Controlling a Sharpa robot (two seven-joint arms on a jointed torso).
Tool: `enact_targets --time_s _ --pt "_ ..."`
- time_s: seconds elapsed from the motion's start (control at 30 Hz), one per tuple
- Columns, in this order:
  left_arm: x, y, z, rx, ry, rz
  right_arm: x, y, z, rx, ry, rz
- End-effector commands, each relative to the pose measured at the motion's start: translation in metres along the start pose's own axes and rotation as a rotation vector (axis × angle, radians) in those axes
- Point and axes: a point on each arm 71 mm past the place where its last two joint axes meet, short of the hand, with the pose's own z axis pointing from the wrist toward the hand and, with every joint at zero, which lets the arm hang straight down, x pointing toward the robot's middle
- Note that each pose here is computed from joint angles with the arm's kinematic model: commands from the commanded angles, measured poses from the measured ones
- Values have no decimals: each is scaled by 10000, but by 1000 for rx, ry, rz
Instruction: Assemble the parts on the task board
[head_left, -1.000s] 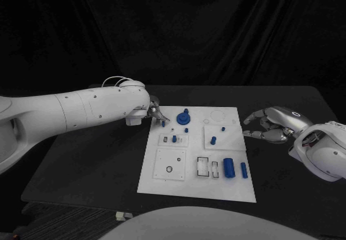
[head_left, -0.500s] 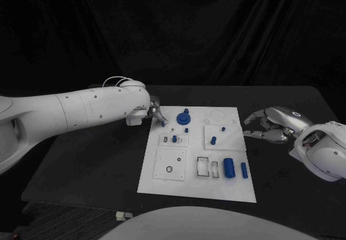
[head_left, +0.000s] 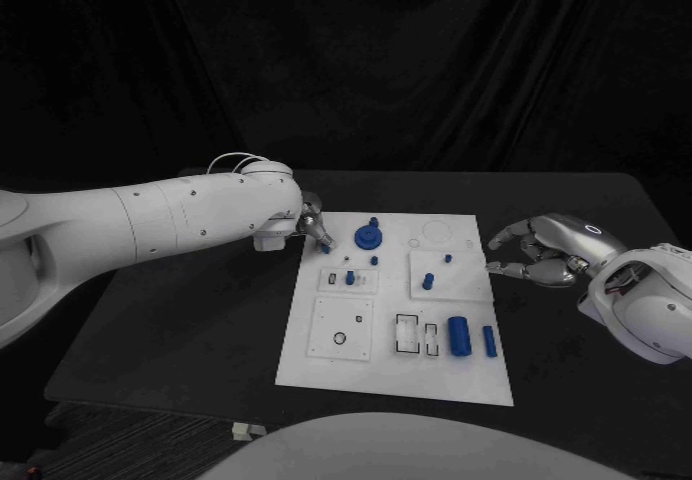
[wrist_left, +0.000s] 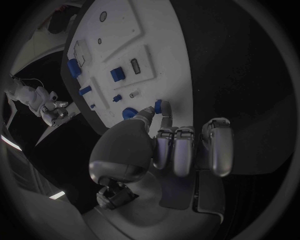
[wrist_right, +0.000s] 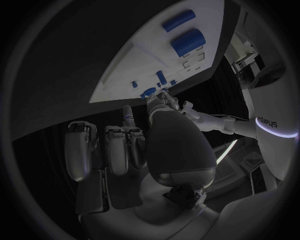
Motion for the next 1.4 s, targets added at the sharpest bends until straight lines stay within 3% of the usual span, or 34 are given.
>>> enact_targets --time_s 0.03,0.5,0.77,0.9,1.07,1.4 --pt "24 -30 2 21 15 10 12 -10 -3 12 5 -1" --pt "29 -46 1 32 14 10 12 -21 -2 17 4 -1" --pt "46 -8 -29 25 11 -30 10 -35 -6 22 4 -2" --pt "106 24 -66 16 63 -127 9 -44 -10 25 4 -3" --pt "170 36 -129 6 86 -178 13 -56 -17 29 4 -3" --pt "272 -11 -268 30 70 -156 43 -81 -45 36 9 0"
